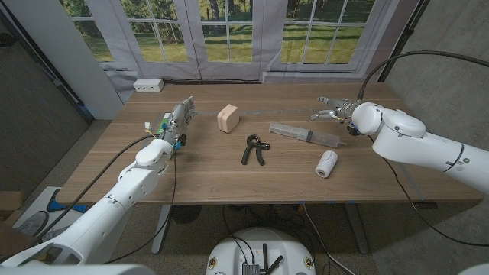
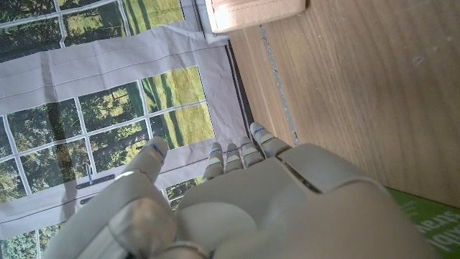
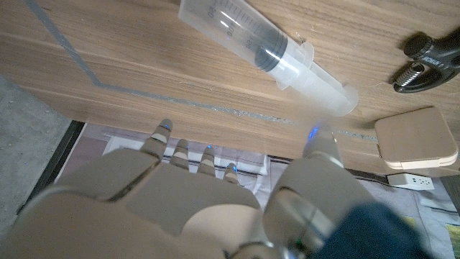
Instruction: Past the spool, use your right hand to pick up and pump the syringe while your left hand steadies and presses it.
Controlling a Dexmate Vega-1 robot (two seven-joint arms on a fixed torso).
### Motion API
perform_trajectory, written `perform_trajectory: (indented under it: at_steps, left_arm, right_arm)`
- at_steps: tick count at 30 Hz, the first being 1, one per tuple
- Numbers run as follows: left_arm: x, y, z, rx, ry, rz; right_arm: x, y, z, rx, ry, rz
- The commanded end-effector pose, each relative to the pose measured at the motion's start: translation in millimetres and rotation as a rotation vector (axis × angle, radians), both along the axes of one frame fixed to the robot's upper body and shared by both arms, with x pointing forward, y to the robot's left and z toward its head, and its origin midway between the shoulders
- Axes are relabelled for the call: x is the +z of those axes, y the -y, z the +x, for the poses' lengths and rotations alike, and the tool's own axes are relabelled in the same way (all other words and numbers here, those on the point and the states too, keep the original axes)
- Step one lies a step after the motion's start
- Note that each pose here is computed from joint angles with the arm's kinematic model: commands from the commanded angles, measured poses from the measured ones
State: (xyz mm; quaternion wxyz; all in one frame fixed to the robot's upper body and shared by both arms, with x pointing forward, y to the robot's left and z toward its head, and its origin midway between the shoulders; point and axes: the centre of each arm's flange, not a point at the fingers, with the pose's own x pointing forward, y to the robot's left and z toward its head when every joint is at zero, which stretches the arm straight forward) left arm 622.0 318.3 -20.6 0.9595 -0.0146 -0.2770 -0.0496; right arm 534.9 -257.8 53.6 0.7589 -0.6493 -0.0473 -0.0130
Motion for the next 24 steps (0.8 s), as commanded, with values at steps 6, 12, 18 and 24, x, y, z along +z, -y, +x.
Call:
perform_trajectory:
  at_steps: [6, 12, 18, 24]
  left_arm:
    - [-2.4, 3.0, 1.6, -0.004, -0.012, -0.004]
    - [-5.0, 2.6, -0.3, 0.003, -0.018, -0.008]
    - [-7.2, 2.6, -1.5, 0.006, -0.023, -0.011]
    - [-9.1, 3.0, -2.6, 0.01, -0.026, -0.015]
  right_arm:
    - [1.4, -7.6, 4.4, -0.05, -0.112, -0.112]
    - [2.4, -9.9, 8.7, -0.06, -0.171, -0.136]
    - [2.9, -11.7, 13.6, -0.071, -0.219, -0.161]
    - [1.5, -13.7, 18.4, -0.083, -0.251, -0.184]
